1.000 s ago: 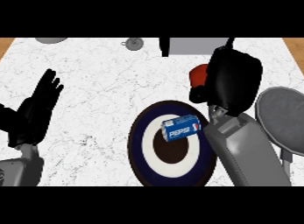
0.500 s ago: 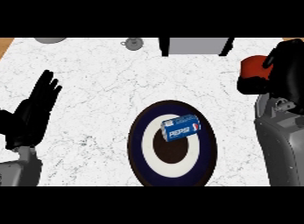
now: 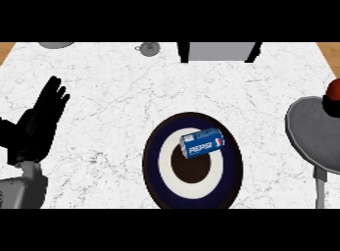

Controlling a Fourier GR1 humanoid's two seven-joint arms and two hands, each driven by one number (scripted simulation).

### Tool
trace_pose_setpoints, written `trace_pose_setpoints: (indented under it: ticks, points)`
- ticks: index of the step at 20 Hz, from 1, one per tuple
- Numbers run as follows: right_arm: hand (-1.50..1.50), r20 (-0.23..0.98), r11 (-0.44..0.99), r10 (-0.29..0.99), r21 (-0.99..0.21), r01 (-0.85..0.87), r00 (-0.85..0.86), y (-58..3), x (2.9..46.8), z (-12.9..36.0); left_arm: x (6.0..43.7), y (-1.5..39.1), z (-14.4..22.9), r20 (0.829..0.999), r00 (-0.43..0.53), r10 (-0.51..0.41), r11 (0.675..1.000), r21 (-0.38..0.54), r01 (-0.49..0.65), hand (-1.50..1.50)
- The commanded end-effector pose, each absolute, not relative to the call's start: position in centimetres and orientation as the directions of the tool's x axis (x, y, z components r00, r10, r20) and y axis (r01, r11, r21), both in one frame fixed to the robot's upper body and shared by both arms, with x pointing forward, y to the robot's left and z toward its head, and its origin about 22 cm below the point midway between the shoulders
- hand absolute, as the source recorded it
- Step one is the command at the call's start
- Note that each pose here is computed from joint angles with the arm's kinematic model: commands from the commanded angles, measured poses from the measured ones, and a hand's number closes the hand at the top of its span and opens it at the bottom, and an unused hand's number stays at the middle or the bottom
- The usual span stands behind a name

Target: Pick the bell pepper from the plate and place it in the pan

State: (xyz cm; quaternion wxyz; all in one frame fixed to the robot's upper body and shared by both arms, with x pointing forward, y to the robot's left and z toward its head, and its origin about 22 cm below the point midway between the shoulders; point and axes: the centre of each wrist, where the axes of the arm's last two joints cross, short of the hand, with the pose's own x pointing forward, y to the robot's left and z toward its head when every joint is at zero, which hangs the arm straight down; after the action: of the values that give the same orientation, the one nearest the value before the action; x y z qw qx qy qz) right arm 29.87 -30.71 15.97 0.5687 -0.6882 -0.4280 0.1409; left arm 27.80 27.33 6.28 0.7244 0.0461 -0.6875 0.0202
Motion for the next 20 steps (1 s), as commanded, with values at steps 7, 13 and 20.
trace_pose_setpoints:
  ticks: [7,13,20]
  points:
    - [1.5,0.347,0.117,0.777,-0.899,0.421,0.526,-37.8,30.8,7.4,27.4,28.9,6.5,0.998,0.052,-0.029,0.996,0.034,-0.088,0.0]
    - [1.5,0.257,0.104,0.753,-0.955,0.277,0.605,-40.6,31.9,2.8,28.5,27.1,5.6,0.999,0.034,-0.033,0.996,0.036,-0.08,0.0]
    - [-1.5,0.453,0.338,0.583,-0.89,0.306,0.675,-44.8,31.0,1.7,28.3,27.2,6.2,0.998,0.056,-0.02,0.996,0.024,-0.08,0.0]
